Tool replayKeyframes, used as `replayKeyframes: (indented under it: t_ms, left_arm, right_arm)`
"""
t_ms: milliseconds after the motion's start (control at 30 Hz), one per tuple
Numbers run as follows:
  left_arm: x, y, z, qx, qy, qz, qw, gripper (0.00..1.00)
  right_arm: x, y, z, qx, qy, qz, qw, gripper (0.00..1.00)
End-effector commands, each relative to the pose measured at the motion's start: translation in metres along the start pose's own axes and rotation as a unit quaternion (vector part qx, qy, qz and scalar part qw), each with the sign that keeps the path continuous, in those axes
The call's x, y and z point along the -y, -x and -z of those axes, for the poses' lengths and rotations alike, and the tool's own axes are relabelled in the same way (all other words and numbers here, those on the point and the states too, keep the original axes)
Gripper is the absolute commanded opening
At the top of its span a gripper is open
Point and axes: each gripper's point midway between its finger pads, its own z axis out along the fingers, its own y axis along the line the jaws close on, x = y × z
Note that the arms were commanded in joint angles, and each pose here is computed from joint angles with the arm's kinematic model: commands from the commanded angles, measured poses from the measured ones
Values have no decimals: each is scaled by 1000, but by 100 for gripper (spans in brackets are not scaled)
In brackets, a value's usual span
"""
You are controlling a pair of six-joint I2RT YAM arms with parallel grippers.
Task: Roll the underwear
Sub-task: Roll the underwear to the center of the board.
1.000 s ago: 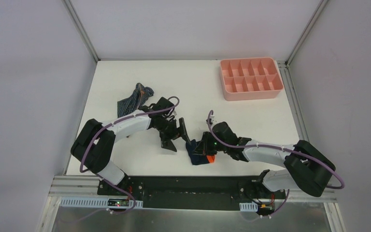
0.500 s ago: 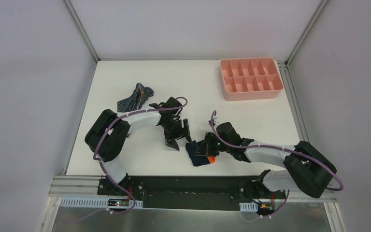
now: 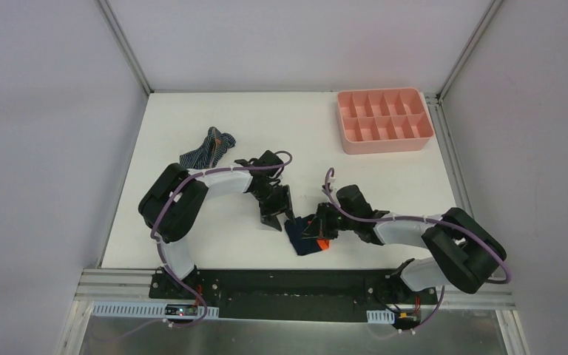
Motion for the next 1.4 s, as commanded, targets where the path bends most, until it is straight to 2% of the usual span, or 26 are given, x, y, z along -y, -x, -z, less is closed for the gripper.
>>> replayKeyframes:
  t_ms: [0, 133, 200, 400, 500, 533, 567, 600, 767, 900, 1067, 1167, 1367]
  left_arm:
    - [10, -1, -8, -11, -8, 4, 1000, 50]
    - [11, -3, -16, -17, -3, 7, 1000, 32]
    - [10, -3, -18, -18, 0, 11, 1000, 28]
    - [12, -2, -16, -10, 2, 17, 1000, 0]
    - [12, 0, -10, 1, 7, 22, 1000, 0]
    - [12, -1, -7, 5, 11, 24, 1000, 0]
    - [11, 0, -4, 10, 16, 26, 999, 0]
    - [10, 0, -2, 15, 21, 29, 999, 0]
    - [12, 2, 8, 31, 28, 41, 998, 0]
    - [16, 3, 9, 32, 24, 40, 998, 0]
    - [17, 3, 8, 26, 22, 39, 999, 0]
    - [18, 3, 7, 24, 22, 39, 999, 0]
    - [19, 3, 6, 20, 22, 37, 999, 0]
  right_arm:
    - [9, -7, -2, -27, -5, 1, 1000, 0]
    - [9, -5, -4, -33, -3, 1, 999, 0]
    - [9, -3, -4, -34, -1, 1, 999, 0]
    - [5, 4, -5, -34, -7, -4, 999, 0]
    - [-2, 17, 3, -15, -28, -5, 999, 0]
    - [-4, 23, 7, -3, -40, 18, 999, 36]
    - [-4, 29, 13, 9, -54, 40, 998, 50]
    - [-8, 37, 21, 29, -67, 54, 996, 54]
    - [-14, 57, 56, 93, -139, 107, 980, 56]
    - [-36, 49, 64, 107, -166, 172, 965, 55]
    - [-61, 29, 49, 102, -184, 233, 949, 52]
    - [-61, 18, 32, 90, -211, 265, 937, 53]
    - [-52, 9, 13, 81, -292, 327, 895, 56]
